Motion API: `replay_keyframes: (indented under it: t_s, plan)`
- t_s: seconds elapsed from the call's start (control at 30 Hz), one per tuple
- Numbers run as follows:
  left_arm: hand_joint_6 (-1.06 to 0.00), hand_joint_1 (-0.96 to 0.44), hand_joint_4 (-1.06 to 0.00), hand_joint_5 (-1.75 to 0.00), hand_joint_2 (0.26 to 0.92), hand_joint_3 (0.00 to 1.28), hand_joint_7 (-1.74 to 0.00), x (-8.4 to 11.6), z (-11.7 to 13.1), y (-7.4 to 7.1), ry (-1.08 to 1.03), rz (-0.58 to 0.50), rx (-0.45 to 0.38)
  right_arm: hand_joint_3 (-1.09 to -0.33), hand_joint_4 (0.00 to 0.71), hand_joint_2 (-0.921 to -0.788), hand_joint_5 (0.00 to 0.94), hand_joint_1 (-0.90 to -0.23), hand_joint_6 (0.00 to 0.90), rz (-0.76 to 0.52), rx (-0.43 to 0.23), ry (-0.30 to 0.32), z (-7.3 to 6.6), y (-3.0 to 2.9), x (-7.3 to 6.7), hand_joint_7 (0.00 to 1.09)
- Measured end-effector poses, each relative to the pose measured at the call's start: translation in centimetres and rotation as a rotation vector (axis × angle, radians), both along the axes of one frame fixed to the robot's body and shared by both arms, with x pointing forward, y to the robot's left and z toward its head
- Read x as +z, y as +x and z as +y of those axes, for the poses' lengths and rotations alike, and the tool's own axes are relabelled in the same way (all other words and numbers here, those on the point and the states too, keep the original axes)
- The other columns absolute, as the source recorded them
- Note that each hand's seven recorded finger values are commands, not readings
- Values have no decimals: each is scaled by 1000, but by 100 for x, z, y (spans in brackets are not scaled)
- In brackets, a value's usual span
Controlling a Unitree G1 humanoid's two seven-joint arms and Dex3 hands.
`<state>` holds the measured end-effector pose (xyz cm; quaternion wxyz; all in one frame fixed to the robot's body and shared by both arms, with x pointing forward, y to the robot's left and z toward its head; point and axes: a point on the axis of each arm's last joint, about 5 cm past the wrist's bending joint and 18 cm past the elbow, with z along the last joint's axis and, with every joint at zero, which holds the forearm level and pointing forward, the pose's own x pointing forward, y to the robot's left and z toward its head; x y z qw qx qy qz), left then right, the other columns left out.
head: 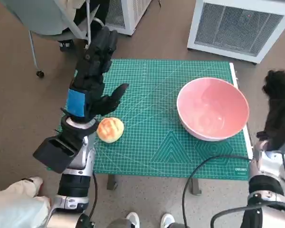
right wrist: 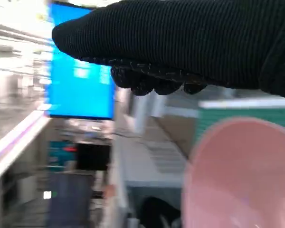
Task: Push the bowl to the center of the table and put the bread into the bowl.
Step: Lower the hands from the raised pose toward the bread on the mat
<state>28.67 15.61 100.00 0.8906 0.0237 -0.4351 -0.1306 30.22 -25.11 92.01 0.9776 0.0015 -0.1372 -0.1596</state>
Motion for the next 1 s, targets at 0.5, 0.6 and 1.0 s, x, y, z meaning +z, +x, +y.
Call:
replay_keyframes:
  t_s: [0.5, 0.6, 1.0]
  plan:
    - [-253, -287, -265, -1, 921, 345, -184, 14, 60, 0, 25, -4, 12, -805, 283, -921, 16, -472, 97, 211, 38, 172, 255, 18, -239, 547]
    - [-254, -290, -266, -1, 921, 345, -181, 15, 73, -1, 29, -4, 15, -806, 285, -921, 16, -486, 104, 240, 49, 206, 316, 32, -261, 549]
    - [-258, -295, -267, -1, 921, 340, -165, -18, 102, -17, 43, 4, 21, -825, 286, -921, 12, -480, 116, 244, 125, 295, 612, 160, -186, 546]
